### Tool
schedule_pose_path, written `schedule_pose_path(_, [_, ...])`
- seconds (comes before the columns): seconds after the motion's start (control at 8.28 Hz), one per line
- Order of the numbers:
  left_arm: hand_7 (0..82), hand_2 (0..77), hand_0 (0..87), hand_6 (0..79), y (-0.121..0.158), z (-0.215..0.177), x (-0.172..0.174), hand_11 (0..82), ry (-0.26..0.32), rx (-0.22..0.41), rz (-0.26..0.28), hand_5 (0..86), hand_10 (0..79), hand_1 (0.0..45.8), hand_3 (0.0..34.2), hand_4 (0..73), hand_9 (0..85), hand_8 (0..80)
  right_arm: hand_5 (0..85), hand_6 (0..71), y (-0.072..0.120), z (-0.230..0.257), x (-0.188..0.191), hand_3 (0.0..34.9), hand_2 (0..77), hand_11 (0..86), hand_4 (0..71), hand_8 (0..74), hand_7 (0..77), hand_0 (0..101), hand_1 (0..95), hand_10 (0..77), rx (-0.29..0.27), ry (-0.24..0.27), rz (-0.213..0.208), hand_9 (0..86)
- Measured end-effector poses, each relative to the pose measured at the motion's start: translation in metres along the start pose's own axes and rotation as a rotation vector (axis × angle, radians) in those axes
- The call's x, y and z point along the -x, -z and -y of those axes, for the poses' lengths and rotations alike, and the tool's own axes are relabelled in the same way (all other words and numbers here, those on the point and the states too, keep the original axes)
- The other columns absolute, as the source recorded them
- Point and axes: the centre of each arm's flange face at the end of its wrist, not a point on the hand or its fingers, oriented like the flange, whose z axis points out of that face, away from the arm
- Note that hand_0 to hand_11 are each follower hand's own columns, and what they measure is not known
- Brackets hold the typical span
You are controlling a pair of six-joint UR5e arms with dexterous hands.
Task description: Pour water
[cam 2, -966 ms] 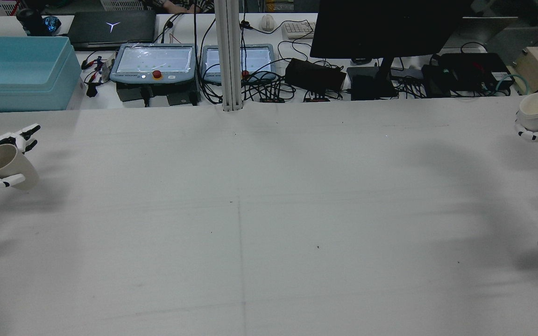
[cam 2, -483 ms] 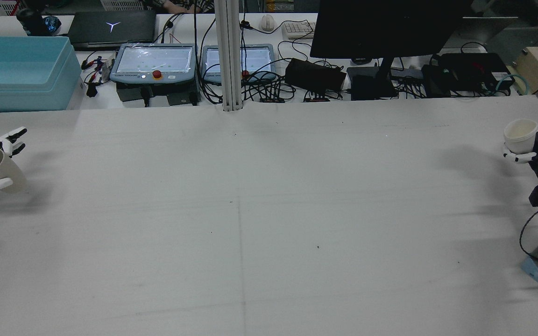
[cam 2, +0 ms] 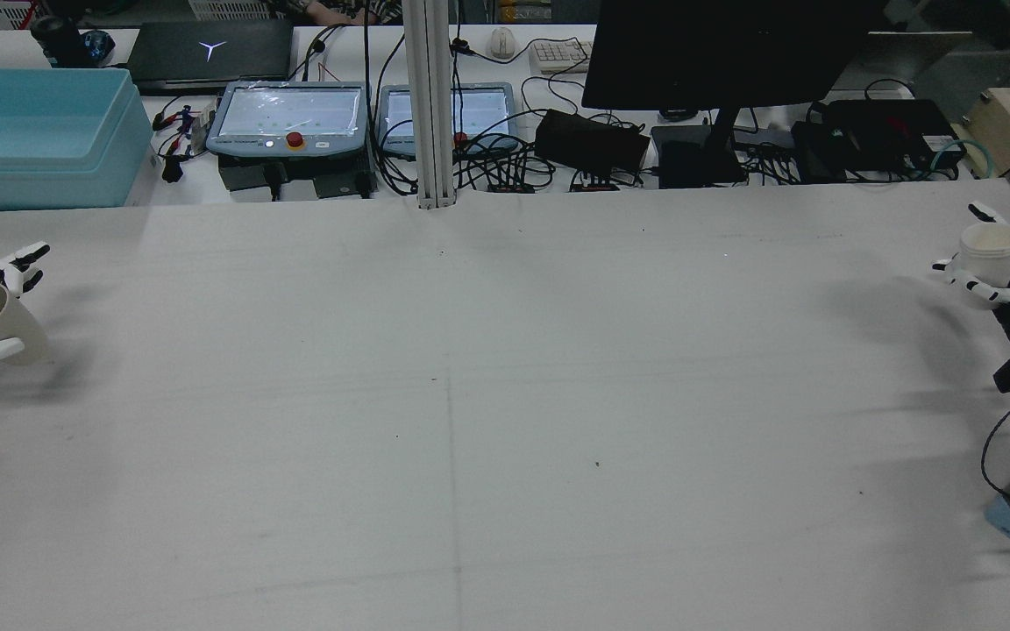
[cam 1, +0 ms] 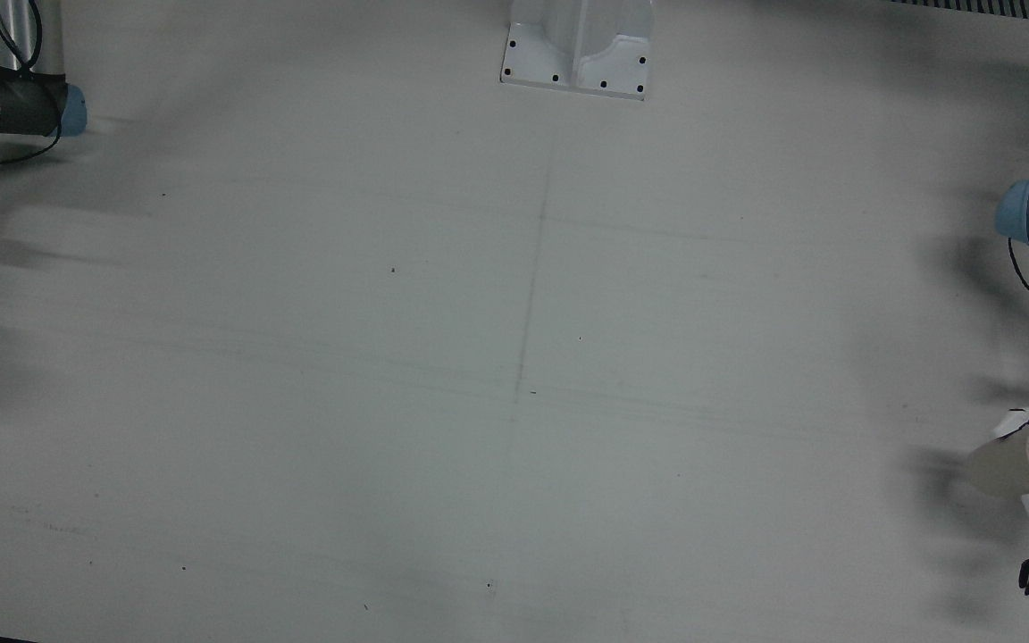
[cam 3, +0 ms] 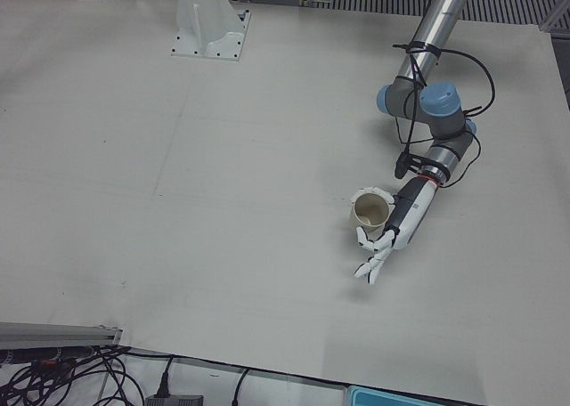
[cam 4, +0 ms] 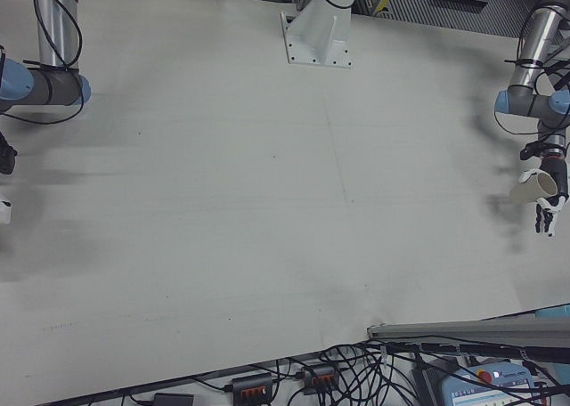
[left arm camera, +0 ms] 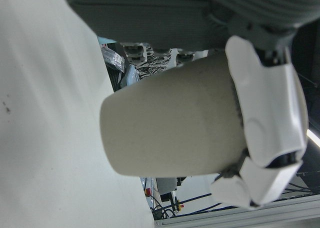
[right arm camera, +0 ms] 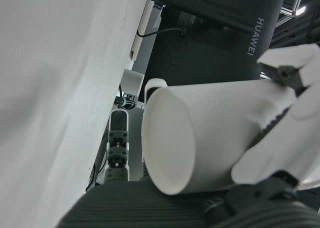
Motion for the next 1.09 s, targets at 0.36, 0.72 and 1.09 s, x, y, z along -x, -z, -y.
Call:
schedule_pose_path(0.36, [11.4,42.0,53.4,4.4,0.002,0.003,0.001,6.5,-0.017,0.004,0.000,63.8,3.8,10.9,0.3,22.9,1.6,0.0,0.5,64.9,0.012,0.012,0.011,18.1,21.8,2.2,0.0,36.0,59.5,24,0.0,0.5,-0.012,-0.034,0.008,25.6])
schedule_pose_path(0.72, [10.9,42.0,53.4,4.9,0.012,0.020,0.005,6.5,-0.023,-0.008,0.004,63.8,3.8,10.9,0.2,22.4,1.6,0.0,0.5,38.7,0.009,0.013,0.022,28.7,2.2,1.1,0.0,0.5,37.1,23,0.0,0.5,-0.012,-0.059,0.029,0.5])
schedule_pose_path(1.09, [9.8,42.0,53.4,4.9,0.026,0.043,0.010,6.5,-0.046,-0.014,0.007,63.8,3.8,10.9,0.2,22.4,1.6,0.0,0.5,0.0,0.008,0.014,0.027,30.5,2.2,1.1,0.0,3.3,1.1,24,0.0,0.5,-0.012,-0.062,0.037,0.5])
